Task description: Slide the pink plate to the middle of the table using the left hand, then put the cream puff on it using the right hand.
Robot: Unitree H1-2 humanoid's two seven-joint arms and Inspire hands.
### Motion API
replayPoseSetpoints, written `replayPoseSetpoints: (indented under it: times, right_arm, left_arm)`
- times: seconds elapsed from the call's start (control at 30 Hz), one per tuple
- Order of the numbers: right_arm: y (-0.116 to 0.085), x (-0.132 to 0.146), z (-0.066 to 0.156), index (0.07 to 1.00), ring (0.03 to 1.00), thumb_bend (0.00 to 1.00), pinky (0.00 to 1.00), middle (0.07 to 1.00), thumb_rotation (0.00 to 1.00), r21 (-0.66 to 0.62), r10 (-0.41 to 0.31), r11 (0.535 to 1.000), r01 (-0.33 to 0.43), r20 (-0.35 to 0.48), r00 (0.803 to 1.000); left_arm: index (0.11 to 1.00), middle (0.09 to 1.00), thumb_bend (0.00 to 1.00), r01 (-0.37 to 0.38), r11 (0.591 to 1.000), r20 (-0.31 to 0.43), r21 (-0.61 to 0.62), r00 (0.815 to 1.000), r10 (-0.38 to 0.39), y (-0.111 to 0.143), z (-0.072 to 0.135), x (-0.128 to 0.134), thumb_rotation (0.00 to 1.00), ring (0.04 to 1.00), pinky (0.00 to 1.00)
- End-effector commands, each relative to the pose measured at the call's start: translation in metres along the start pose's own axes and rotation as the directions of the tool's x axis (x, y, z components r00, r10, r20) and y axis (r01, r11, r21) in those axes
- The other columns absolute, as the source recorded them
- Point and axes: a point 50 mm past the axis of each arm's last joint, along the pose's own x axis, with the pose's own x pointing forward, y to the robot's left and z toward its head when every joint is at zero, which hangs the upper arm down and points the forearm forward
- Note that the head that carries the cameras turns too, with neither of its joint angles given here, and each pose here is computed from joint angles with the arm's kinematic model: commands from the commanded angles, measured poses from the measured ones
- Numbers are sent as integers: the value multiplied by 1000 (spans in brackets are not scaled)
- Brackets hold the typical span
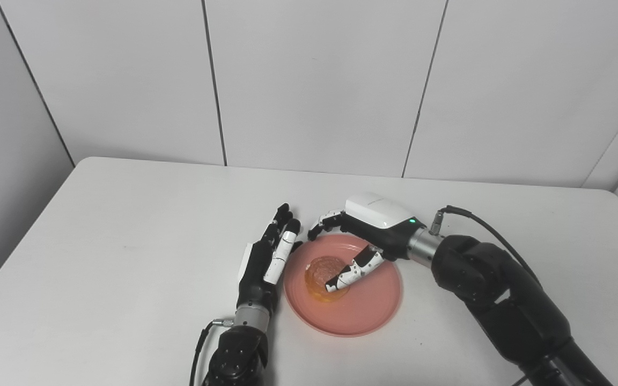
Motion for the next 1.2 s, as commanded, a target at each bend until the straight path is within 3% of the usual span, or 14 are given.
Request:
replayPoseSetpoints:
  times: [0.0,0.13,0.27,0.37,0.4,0.47,0.57,0.63,0.7,0.8,0.9,1.0,1.17]
  right_arm:
    - [-39,-8,7,676,729,1000,612,745,441,-25,-99,995,99,17,995]
    - [-44,-28,8,670,722,1000,639,720,462,-4,-147,989,147,15,989]
    - [-35,-50,4,664,704,1000,614,717,520,64,-230,971,230,-13,973]
    - [-21,-64,-1,658,688,985,604,707,585,160,-337,927,339,-38,941]
    - [-14,-69,-3,661,689,969,609,707,687,195,-375,904,379,-58,925]
    - [-3,-74,-6,672,695,941,616,711,797,243,-427,867,435,-90,900]
    - [29,-79,-13,704,713,890,633,727,913,388,-550,720,575,-187,814]
    - [47,-80,-15,727,719,890,638,744,948,490,-590,594,638,-274,760]
    - [61,-78,-16,763,739,898,659,782,968,566,-604,479,672,-343,719]
    - [91,-71,-14,818,776,939,718,822,993,659,-595,208,722,-501,629]
    - [110,-68,-14,885,863,928,829,888,1000,666,-567,42,745,-598,566]
    - [124,-68,-16,925,923,907,901,931,1000,647,-548,-5,763,-640,539]
    - [139,-68,-14,932,937,909,938,939,1000,634,-525,9,773,-655,543]
  left_arm:
    - [919,958,870,3,1000,9,-2,1000,-3,-1,2,1,828,891,793]
    - [921,957,858,0,1000,9,-9,1000,0,-1,2,1,829,893,807]
    - [918,952,858,-6,1000,14,-5,1000,6,-1,2,2,824,891,825]
    - [911,940,840,-15,1000,33,24,999,14,1,3,2,833,871,793]
    - [908,937,829,-15,1000,42,27,999,14,1,3,2,833,867,783]
    - [900,932,814,-18,999,53,31,998,16,2,3,2,829,862,783]
    - [887,920,822,-44,998,101,46,994,39,3,2,1,807,856,781]
    - [890,912,815,-58,997,135,48,990,51,3,3,0,789,862,779]
    - [892,903,816,-74,996,159,50,985,66,3,3,-1,790,866,801]
    - [903,909,822,-96,993,200,70,976,80,2,3,-3,844,886,826]
    - [926,943,817,-101,992,213,81,974,82,2,1,-5,905,932,915]
    - [940,963,811,-103,991,205,81,975,84,2,1,-7,914,955,965]
    - [953,972,807,-100,990,196,98,977,79,5,1,-8,933,971,991]
